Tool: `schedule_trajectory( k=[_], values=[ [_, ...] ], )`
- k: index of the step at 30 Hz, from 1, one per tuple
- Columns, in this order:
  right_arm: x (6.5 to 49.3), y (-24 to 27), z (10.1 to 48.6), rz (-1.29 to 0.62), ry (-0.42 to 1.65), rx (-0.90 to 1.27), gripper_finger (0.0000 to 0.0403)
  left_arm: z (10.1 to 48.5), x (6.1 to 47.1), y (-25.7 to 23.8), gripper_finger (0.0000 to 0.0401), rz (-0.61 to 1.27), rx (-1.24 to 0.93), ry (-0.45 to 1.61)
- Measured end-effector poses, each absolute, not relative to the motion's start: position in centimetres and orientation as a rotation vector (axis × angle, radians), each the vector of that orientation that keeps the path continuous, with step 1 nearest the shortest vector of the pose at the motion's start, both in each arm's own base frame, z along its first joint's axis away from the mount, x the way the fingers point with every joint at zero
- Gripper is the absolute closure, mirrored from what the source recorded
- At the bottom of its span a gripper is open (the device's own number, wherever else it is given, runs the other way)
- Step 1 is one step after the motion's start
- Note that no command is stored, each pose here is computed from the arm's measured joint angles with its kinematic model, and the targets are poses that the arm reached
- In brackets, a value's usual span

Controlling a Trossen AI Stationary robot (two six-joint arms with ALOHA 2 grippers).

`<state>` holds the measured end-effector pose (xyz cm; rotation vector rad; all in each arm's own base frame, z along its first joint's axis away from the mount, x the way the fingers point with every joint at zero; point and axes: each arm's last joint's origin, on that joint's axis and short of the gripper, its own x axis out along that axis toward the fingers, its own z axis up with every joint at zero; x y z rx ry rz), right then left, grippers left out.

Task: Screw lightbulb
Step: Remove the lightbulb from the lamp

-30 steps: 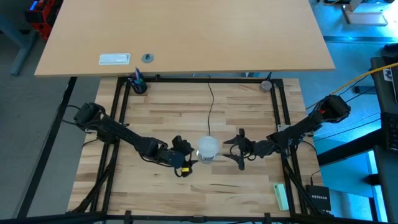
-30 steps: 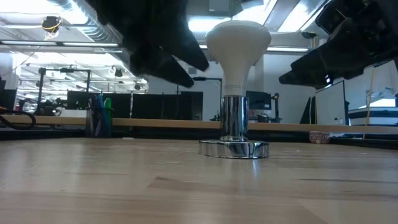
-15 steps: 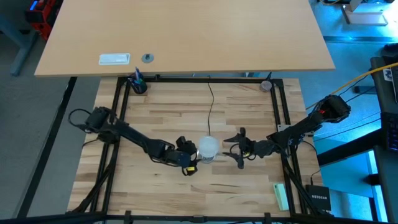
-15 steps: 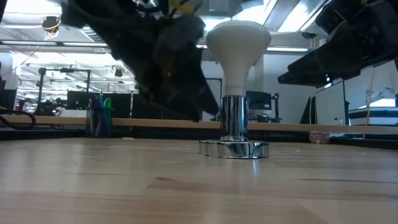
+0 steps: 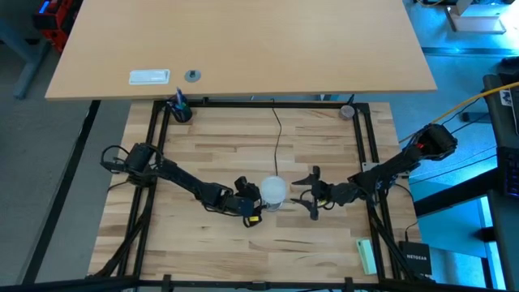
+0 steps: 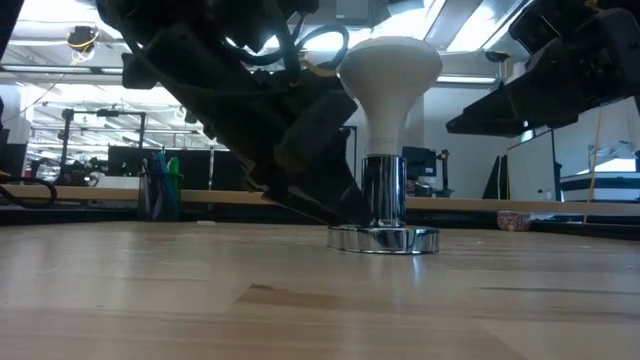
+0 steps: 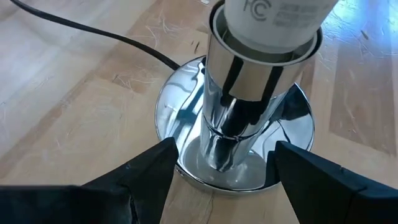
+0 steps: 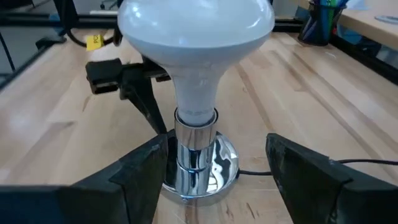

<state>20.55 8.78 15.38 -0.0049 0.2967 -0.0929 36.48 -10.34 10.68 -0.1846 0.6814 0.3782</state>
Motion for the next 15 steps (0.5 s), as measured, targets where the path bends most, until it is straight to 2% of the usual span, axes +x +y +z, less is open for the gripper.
schedule_trajectory(
  k=[9,11,15],
  values=[
    [20.64,8.84,15.65,-0.086,0.272,-0.001,0.0130,10.37,36.42,-10.35,0.0136,0.363,-0.161,0.698],
    [20.70,8.90,15.82,-0.077,0.257,0.047,0.0130,10.41,36.49,-10.38,0.0136,0.355,-0.155,0.690],
    [20.85,7.95,15.36,-0.182,0.286,0.159,0.0130,10.50,36.63,-10.45,0.0136,0.341,-0.157,0.675]
  ],
)
